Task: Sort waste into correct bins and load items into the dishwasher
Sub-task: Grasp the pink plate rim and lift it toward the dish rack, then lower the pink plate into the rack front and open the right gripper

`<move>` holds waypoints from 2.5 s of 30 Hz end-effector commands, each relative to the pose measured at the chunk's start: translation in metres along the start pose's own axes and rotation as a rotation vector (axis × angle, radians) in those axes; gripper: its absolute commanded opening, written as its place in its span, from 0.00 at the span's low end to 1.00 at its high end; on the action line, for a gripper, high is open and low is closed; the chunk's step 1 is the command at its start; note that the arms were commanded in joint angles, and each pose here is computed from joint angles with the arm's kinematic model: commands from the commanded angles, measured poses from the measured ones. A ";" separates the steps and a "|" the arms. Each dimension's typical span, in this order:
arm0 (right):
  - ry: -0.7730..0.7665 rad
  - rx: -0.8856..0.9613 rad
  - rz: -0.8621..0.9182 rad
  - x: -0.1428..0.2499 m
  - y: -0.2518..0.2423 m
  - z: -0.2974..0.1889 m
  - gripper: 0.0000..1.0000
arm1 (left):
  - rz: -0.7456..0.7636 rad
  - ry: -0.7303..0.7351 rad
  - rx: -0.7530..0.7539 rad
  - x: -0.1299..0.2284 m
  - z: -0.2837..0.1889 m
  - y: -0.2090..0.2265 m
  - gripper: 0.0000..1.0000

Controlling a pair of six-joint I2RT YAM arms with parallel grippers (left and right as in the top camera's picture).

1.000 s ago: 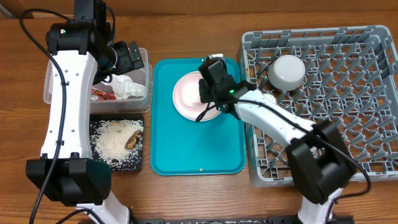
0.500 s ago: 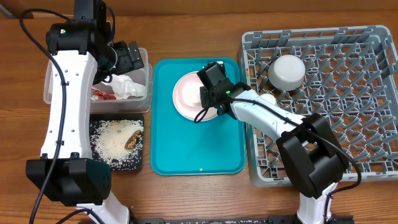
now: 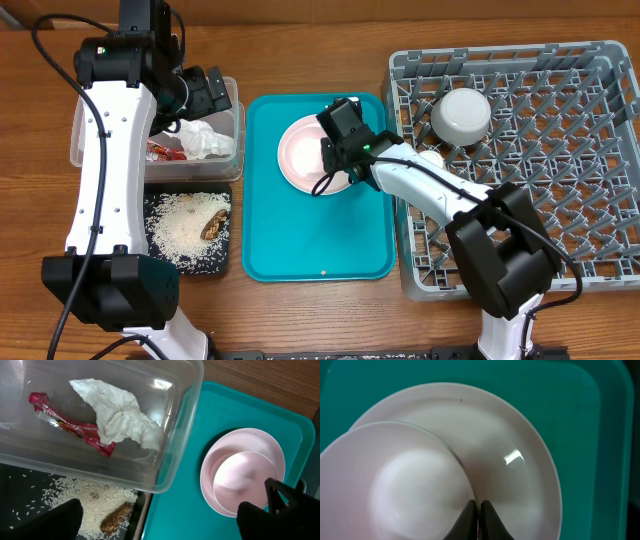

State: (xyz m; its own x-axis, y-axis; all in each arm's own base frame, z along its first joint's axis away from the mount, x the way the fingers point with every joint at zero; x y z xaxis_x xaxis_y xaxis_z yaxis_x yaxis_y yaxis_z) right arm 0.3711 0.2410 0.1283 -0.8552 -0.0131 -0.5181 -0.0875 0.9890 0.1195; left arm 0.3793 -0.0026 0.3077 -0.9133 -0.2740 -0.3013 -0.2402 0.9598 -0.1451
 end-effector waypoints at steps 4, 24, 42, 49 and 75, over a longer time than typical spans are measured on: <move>-0.215 -0.038 -0.015 -0.057 -0.011 -0.092 0.04 | -0.011 -0.005 -0.011 0.001 -0.002 0.001 1.00; 0.107 0.756 -0.147 0.011 -0.169 -0.249 0.04 | -0.011 -0.005 -0.011 0.001 -0.002 0.001 1.00; 0.537 0.919 0.096 0.044 -0.254 -0.242 0.04 | -0.011 -0.005 -0.011 0.001 -0.002 0.001 1.00; 0.667 0.874 0.018 0.052 -0.258 -0.225 0.04 | -0.011 -0.005 -0.011 0.001 -0.002 0.001 1.00; 0.631 0.676 -0.007 0.048 -0.253 -0.173 0.05 | -0.011 -0.005 -0.011 0.001 -0.002 0.001 1.00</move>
State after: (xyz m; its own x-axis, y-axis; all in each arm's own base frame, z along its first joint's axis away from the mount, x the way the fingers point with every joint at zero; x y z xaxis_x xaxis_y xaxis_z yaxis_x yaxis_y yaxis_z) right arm 0.2581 -0.0417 0.2273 -0.9933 0.0733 0.0894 0.0092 0.8208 -0.5711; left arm 0.3793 -0.0026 0.3077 -0.9133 -0.2740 -0.3013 -0.2402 0.9598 -0.1451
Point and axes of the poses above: each gripper's point midway between its finger pads, its own z axis out along the fingers, its own y axis along the line the jaws close on, x = y × z, the point moved 9 cm from there along -z, back along the fingers, and after that the axes turned 4 degrees about z, right-handed, at the moved point
